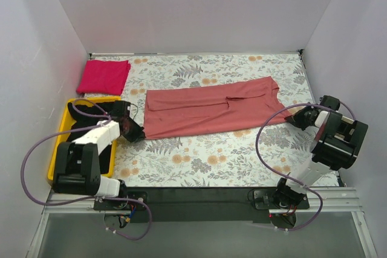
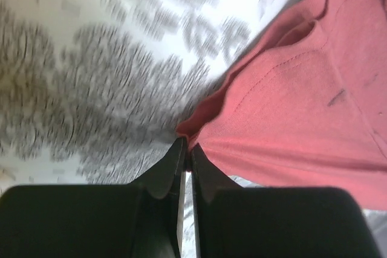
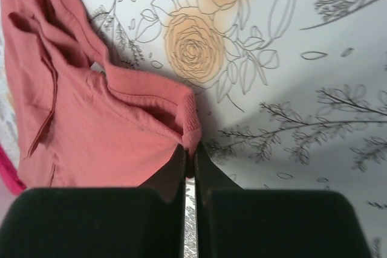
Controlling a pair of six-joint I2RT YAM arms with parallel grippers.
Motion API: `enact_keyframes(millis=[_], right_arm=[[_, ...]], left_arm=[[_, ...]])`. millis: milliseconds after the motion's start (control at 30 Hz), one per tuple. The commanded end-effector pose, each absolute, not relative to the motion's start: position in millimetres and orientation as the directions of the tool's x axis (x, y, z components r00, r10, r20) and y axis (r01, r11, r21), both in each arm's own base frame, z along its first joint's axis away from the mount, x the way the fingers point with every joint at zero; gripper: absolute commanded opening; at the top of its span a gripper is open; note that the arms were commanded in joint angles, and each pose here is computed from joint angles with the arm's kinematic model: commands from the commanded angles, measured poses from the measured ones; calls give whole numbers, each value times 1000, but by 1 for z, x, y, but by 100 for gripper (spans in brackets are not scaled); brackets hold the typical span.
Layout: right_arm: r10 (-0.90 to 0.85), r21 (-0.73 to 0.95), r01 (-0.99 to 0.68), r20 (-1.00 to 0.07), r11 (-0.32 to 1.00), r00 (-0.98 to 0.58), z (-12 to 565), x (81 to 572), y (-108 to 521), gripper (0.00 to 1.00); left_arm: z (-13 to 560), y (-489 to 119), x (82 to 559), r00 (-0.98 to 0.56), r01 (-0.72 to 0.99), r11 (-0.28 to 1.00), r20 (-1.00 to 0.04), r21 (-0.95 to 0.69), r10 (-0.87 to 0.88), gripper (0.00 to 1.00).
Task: Fold and stack the t-shirts
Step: Fold the tshirt
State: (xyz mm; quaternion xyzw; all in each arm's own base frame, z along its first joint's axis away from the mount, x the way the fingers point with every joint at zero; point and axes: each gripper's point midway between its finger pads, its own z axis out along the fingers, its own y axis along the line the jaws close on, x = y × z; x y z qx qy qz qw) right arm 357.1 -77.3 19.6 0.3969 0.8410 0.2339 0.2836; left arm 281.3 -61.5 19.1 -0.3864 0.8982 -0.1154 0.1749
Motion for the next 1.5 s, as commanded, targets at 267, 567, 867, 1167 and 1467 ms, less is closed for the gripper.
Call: enact_keyframes(millis=[267,567,867,1167,1467], right_arm=[[720,436,573,-434,693,-541,53,352,-110,37],[608,310,562,-633,767,-480,137,368,-124,57],[378,420,106,-641,901,-668,163,396,17,58],[76,425,-198,-547,883,-834,113,337,138,57],[-8,426,-240,-479,872,-878,84,301,155,57]], left_arm=[[68,-63,261,-648,-579,700,-285,-418,-706,52],[105,-81,312,-763,-191,926,-544,-327,-350,66],[108,-141,337,-768,281,937,-633,-206,92,63],[85,-166,341,-727,532,833,-586,-151,357,53],[59,-174,332,-750,586,784,-504,-207,428,44]])
